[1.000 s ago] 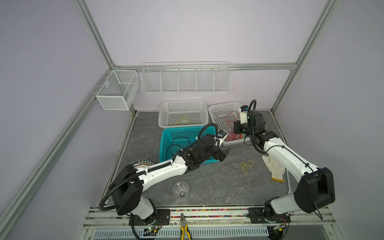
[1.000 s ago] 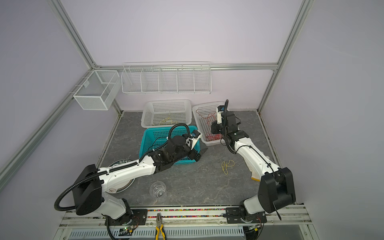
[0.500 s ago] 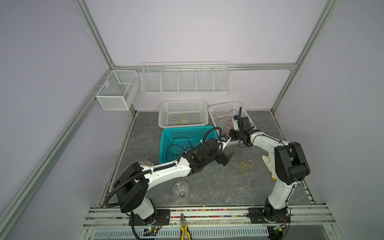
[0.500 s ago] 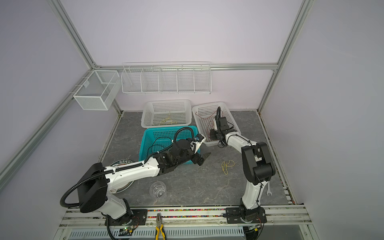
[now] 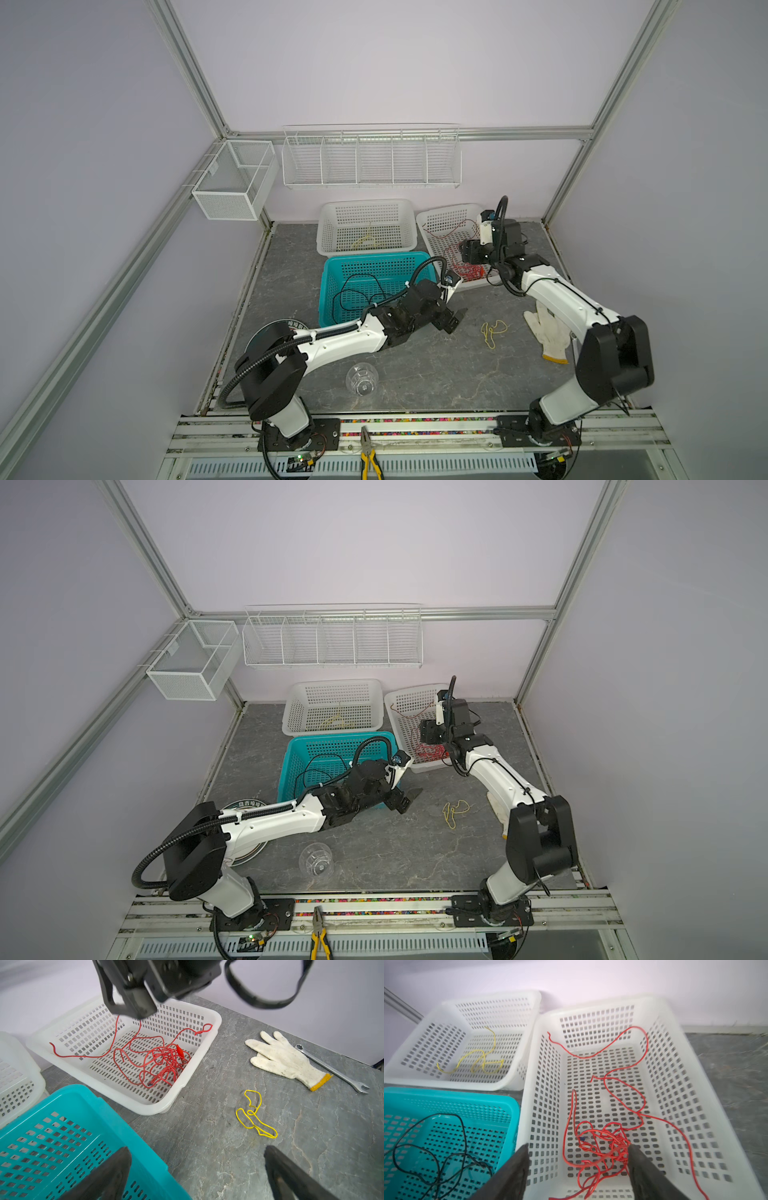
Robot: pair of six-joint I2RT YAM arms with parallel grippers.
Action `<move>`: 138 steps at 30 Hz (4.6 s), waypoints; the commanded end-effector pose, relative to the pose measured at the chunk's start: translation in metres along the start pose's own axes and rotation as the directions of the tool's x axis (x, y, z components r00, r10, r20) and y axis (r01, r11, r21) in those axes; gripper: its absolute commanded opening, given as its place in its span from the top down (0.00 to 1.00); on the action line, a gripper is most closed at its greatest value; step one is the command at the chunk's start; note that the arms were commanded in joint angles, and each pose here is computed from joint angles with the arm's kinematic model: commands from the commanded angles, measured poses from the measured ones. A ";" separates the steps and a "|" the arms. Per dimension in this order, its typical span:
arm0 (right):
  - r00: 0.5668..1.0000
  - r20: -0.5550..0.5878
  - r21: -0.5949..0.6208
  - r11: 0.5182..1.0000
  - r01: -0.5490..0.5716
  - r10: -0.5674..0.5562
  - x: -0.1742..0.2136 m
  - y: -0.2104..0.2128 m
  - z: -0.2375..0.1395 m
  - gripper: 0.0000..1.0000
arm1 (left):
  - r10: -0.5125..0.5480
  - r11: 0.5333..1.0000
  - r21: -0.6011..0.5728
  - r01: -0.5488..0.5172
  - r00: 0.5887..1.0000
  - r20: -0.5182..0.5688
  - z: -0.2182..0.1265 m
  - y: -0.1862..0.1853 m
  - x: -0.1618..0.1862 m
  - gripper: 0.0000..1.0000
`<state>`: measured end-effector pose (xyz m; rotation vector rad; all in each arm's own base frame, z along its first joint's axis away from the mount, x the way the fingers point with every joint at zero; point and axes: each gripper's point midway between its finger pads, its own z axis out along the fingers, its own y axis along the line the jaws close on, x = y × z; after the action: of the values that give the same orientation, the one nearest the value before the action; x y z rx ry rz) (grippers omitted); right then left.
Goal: Untangle the cables
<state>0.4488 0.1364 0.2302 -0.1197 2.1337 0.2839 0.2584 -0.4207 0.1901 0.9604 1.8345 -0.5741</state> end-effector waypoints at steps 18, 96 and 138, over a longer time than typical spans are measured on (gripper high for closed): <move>0.998 0.051 0.434 0.900 -0.045 0.026 0.057 -0.091 -0.130 0.06 | 0.124 0.989 0.102 -0.105 0.972 -0.201 0.087 -0.073 0.022 0.16; 0.972 0.215 0.391 0.904 -0.172 0.092 0.065 -0.097 -0.194 0.11 | 0.095 0.954 -0.279 -0.109 0.993 -0.063 0.005 0.008 -0.046 1.00; 0.985 -0.050 0.171 0.974 -0.152 0.163 0.115 -0.058 -0.116 0.11 | -0.478 0.656 -0.679 0.329 0.878 -0.036 0.013 0.370 0.036 0.86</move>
<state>0.3016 0.0496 0.1902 0.1471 2.2203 0.1596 0.5505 -0.2022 0.1515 0.1392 2.2601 0.0068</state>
